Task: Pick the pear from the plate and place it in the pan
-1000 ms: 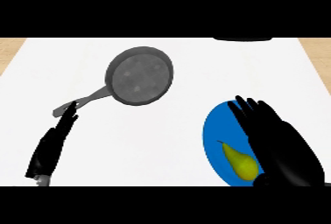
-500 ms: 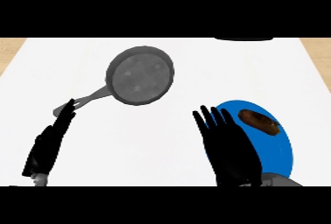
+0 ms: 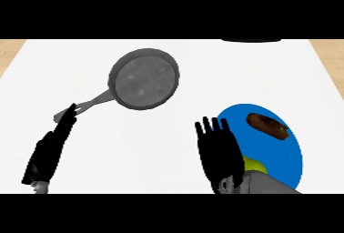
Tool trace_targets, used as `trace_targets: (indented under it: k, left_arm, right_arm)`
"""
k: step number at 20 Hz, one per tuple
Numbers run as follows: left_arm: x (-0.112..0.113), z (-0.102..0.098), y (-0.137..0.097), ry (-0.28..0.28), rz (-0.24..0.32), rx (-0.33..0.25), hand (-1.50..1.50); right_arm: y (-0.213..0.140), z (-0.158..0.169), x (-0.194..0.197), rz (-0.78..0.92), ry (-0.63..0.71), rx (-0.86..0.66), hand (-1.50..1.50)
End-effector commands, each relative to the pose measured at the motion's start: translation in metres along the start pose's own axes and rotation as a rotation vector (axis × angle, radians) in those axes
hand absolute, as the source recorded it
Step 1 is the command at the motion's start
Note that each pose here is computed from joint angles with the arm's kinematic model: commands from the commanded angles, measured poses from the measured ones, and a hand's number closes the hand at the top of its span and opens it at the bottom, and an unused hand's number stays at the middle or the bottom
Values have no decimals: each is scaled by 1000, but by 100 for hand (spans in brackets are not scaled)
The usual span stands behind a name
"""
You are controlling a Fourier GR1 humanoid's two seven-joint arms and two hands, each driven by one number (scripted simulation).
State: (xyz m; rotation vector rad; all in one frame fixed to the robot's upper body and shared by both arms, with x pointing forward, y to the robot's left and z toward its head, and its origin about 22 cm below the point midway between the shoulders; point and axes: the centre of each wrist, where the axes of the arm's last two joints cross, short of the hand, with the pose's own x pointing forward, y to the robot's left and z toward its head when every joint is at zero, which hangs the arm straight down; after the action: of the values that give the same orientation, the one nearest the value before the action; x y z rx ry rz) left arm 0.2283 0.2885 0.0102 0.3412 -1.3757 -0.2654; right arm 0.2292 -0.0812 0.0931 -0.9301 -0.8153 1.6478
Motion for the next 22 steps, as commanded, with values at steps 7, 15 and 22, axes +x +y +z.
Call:
trace_targets:
  k: [7, 15, 22]
  left_arm:
    - [-1, 4, 0, 13, 7, 0, 0]
    - [8, 6, -10, -6, -7, 15, 0]
    - [-13, 6, -3, 3, 14, 12, 0]
  right_arm:
    - [8, -15, 42, 172, 256, 126, -150]
    - [22, -24, 43, 232, 350, 156, -150]
    - [36, -28, 37, 250, 392, 200, -150]
